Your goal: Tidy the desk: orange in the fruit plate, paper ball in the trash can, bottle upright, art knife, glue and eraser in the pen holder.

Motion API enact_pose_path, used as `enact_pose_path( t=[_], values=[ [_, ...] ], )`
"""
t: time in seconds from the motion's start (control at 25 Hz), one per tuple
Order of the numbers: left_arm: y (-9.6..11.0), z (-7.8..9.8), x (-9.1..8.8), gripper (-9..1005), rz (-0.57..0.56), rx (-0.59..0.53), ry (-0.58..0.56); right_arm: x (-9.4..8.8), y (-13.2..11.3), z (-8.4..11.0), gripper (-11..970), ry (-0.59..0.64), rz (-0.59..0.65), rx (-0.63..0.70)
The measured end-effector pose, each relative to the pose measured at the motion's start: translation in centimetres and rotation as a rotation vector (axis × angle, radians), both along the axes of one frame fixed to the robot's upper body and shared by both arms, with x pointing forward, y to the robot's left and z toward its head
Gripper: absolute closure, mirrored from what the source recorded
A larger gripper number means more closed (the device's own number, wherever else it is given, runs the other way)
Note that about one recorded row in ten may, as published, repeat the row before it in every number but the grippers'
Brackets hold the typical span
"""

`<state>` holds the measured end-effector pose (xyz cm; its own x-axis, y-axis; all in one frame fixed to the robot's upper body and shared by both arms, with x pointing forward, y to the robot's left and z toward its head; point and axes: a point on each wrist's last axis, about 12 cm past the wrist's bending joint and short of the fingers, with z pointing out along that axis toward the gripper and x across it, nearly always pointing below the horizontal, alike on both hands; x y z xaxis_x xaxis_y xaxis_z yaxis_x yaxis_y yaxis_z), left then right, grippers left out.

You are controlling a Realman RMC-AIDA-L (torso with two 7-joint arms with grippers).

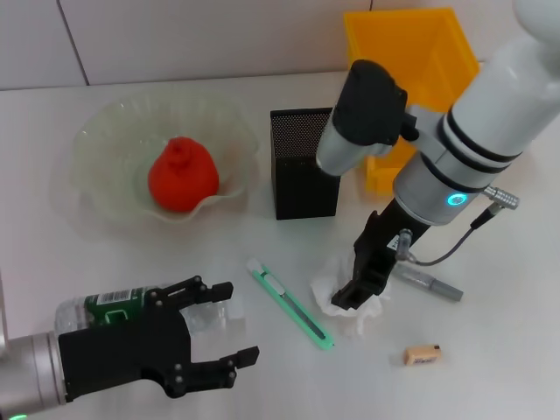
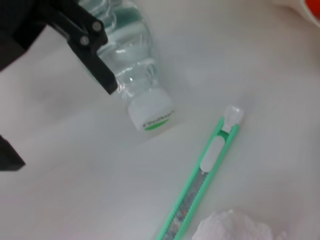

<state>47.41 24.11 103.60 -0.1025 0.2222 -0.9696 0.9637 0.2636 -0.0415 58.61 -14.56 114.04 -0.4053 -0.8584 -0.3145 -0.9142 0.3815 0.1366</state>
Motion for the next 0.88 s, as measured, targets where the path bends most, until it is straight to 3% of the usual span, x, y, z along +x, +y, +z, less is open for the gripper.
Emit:
enact_pose_path(
  t=[0.32, 0.68, 0.88],
  values=[
    [-0.2, 0.0, 0.0, 155, -0.014, -0.001, 0.001, 0.4, -2.5, 4.2, 471, -0.076, -0.091, 0.132],
    [-0.4, 0.0, 0.0, 156, -0.019, 0.002, 0.003, 1.8, -8.7, 11.1, 494, -0.288, -0.317, 0.271],
    [-0.4, 0.0, 0.0, 156, -0.02, 0.003, 0.006, 2.6, -12.1, 12.0, 495, -0.417, -0.435, 0.299]
  ],
)
